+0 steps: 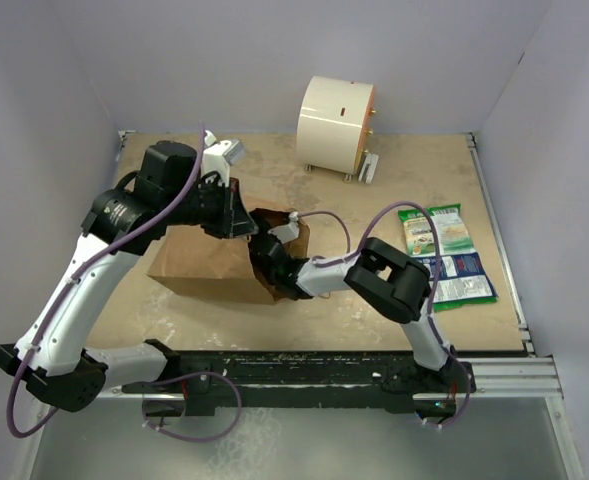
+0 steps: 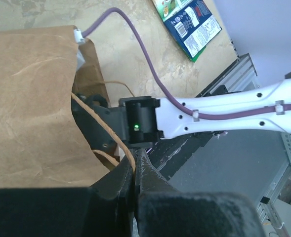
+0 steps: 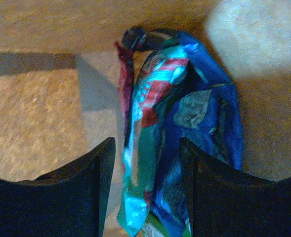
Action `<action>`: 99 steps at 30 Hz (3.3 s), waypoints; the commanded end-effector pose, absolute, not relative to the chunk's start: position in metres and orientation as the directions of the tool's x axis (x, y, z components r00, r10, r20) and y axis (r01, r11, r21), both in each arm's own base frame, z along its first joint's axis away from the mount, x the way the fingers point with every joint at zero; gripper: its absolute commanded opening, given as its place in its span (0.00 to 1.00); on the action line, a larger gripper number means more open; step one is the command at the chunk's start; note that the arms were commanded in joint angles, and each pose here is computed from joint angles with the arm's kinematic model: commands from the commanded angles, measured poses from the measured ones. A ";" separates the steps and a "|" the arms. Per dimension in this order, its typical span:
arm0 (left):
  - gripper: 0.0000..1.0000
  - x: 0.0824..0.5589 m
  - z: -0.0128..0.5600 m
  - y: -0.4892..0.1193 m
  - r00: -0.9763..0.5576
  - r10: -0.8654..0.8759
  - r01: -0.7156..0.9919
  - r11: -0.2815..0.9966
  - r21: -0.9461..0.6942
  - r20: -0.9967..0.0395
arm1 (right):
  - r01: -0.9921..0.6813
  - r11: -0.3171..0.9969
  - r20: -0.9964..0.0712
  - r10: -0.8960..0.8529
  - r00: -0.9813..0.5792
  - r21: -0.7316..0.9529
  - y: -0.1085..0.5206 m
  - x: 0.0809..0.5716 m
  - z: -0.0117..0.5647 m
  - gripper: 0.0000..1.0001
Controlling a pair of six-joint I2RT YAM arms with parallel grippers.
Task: Take the snacks out of the paper bag
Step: Take out the snack from the paper bag, then place the snack at the center of the board.
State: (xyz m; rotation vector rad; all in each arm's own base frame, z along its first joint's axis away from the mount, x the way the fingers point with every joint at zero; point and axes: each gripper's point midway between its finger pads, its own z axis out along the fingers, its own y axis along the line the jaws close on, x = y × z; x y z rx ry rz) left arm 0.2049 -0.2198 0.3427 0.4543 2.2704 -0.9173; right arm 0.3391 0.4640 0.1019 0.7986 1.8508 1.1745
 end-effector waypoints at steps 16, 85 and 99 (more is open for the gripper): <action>0.00 0.194 0.340 -0.199 -0.764 -0.060 0.386 0.755 -0.530 -0.642 | 0.010 0.445 -0.377 0.770 -0.515 0.895 0.475 0.383 0.148 0.00; 0.00 0.238 0.290 -0.172 -0.739 -0.118 0.198 0.903 -0.381 -0.663 | 0.329 0.926 -0.855 0.315 -0.412 0.183 0.065 0.243 0.316 0.00; 0.00 0.231 0.299 -0.191 -0.740 -0.013 0.348 0.848 -0.399 -0.672 | 0.517 0.650 -0.703 0.701 -0.125 0.557 -0.017 0.391 0.270 0.00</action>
